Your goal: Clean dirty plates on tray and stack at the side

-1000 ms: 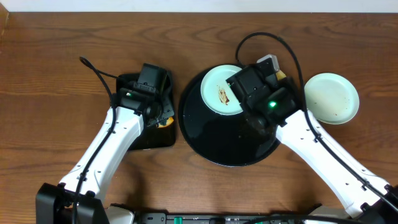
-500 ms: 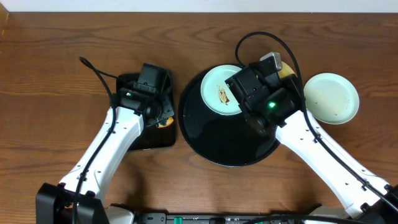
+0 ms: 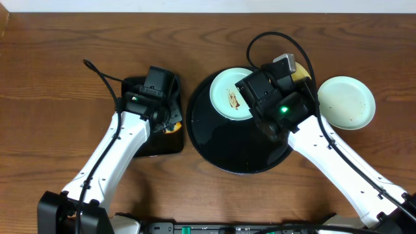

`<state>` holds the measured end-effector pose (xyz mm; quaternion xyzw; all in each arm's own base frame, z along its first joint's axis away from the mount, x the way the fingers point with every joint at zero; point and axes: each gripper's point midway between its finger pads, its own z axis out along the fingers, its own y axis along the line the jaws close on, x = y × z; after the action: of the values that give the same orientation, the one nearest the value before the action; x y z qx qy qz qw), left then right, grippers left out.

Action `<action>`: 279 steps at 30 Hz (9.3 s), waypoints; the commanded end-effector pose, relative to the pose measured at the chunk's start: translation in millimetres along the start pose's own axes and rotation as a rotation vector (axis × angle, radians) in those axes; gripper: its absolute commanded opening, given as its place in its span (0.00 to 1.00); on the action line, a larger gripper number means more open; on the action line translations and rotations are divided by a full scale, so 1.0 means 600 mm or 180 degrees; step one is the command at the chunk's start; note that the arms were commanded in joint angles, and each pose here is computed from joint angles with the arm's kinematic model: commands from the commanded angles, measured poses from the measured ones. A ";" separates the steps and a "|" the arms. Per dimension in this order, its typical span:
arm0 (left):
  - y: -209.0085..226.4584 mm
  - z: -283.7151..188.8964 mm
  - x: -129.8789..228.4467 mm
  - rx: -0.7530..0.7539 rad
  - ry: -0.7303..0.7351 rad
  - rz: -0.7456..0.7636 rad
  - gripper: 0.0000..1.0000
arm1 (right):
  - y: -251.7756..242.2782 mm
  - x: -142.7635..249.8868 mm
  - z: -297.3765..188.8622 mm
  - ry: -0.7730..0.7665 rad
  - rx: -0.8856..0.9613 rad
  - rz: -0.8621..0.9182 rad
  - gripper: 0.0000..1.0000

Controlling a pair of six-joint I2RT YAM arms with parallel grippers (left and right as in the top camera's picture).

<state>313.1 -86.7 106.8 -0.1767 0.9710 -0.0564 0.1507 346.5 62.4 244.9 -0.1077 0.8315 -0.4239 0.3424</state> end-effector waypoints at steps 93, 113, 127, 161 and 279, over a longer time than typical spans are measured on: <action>0.006 -0.004 0.002 -0.0027 0.0002 0.0130 0.08 | 0.410 0.100 0.145 0.2040 -0.3388 0.1378 0.01; -0.245 0.012 0.067 0.1499 0.0032 0.1339 0.08 | 0.408 0.156 0.099 0.2515 -0.3357 0.1045 0.01; -0.341 0.100 0.144 0.1942 0.0495 0.1216 0.08 | 0.408 0.157 0.098 0.2524 -0.3357 0.1036 0.01; -0.207 0.202 0.002 0.1065 0.0000 0.0664 0.08 | 0.397 0.180 0.094 0.2685 -0.3231 0.0925 0.01; 0.147 0.115 -0.031 -0.0050 0.0606 0.0255 0.08 | -0.071 0.209 0.235 0.1965 -0.1504 0.2924 0.01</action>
<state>328.3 -4.2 39.3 -0.1346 0.9858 -0.0710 0.0707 353.2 -89.7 159.4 0.2666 0.9395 -0.0636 0.2055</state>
